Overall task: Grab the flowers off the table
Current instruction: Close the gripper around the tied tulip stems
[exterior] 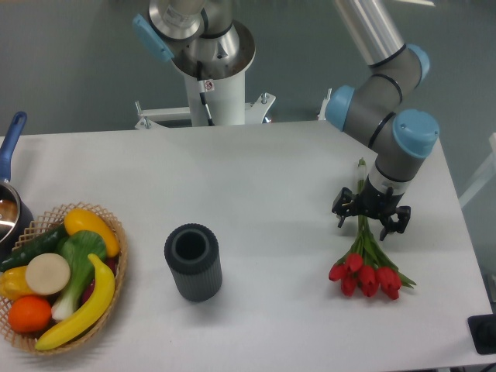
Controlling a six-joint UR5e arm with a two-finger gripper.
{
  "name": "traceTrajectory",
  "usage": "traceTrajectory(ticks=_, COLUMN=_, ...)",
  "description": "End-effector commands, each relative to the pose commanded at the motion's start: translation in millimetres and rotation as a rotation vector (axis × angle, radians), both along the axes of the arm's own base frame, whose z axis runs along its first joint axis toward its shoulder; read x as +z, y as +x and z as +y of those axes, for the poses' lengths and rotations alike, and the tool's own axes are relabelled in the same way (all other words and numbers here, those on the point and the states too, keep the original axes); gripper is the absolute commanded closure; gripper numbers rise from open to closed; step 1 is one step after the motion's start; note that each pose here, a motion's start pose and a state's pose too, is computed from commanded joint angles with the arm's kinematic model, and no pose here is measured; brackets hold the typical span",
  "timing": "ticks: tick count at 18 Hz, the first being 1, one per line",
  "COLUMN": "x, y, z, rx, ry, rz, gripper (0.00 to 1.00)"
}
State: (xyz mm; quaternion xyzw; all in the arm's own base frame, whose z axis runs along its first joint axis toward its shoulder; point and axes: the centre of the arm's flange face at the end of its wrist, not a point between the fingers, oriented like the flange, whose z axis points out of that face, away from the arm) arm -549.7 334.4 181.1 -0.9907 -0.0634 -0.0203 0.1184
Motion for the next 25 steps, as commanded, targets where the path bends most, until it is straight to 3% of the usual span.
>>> traceTrajectory(ticks=2, x=-0.7, y=-1.0, z=0.5, rx=-0.002, ry=0.001, rz=0.000, gripper=0.01)
traceTrajectory(ticks=8, x=0.4, y=-1.4, z=1.4, rx=-0.003, ry=0.000, rz=0.002, gripper=0.19)
traceTrajectory(ticks=11, x=1.4, y=-1.4, z=1.6, rx=-0.003, ry=0.002, rz=0.003, gripper=0.33)
traceTrajectory(ticks=20, x=0.7, y=-0.9, z=1.3, rx=0.000, ry=0.000, rz=0.001, gripper=0.60)
traceTrajectory(ticks=25, x=2.8, y=-1.7, z=0.1, rx=0.003, ry=0.007, rz=0.002, gripper=0.65)
